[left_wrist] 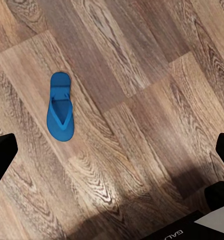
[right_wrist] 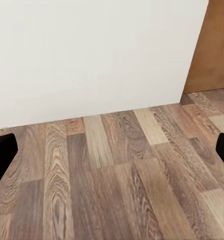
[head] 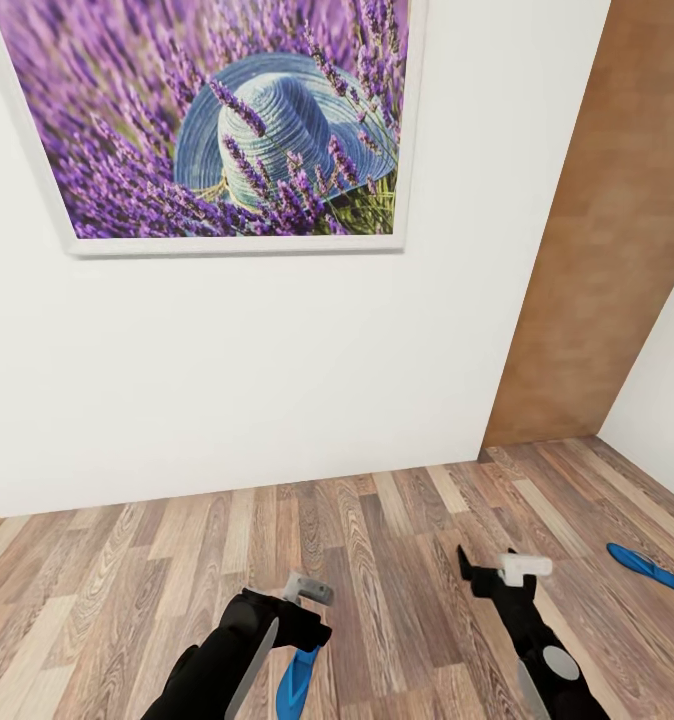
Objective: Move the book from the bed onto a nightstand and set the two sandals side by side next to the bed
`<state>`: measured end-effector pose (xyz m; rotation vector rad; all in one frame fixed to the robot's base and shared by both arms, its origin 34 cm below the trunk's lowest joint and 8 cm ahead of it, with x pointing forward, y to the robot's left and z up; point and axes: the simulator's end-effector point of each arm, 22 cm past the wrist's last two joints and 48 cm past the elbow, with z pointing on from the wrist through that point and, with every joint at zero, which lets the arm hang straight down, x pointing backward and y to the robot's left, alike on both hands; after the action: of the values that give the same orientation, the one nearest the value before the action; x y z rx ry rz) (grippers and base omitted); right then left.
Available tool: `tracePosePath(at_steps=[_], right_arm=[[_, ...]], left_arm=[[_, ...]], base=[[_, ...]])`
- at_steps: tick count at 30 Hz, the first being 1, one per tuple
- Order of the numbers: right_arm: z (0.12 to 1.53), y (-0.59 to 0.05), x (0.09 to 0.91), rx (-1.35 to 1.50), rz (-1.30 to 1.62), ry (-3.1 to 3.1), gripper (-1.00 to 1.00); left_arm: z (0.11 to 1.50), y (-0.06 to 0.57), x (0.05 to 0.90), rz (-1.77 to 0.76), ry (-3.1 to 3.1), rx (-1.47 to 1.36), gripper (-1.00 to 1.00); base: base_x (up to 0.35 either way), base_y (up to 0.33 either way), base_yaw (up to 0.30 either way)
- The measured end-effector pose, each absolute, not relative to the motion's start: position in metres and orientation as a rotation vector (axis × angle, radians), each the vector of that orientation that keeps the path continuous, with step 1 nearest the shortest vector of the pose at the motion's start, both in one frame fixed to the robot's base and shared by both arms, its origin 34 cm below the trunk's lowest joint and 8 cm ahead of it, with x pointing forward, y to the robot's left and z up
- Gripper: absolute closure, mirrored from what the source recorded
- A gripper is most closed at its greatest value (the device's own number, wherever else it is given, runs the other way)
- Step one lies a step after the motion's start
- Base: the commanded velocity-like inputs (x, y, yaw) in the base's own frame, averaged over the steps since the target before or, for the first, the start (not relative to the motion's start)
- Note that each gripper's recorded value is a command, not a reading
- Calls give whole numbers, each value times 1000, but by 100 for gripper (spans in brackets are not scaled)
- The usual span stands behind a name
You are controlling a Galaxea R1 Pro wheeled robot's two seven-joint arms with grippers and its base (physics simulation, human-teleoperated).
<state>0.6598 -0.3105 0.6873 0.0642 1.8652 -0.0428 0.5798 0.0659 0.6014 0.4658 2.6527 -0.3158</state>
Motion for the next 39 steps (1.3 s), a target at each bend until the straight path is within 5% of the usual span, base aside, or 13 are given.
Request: tracePosePath(at_steps=[39], right_arm=[[716,-314,666,56,-59,1694,-100]], left_arm=[[596,63,581,-323,2640,466,-100]], base=[[0,0,0]])
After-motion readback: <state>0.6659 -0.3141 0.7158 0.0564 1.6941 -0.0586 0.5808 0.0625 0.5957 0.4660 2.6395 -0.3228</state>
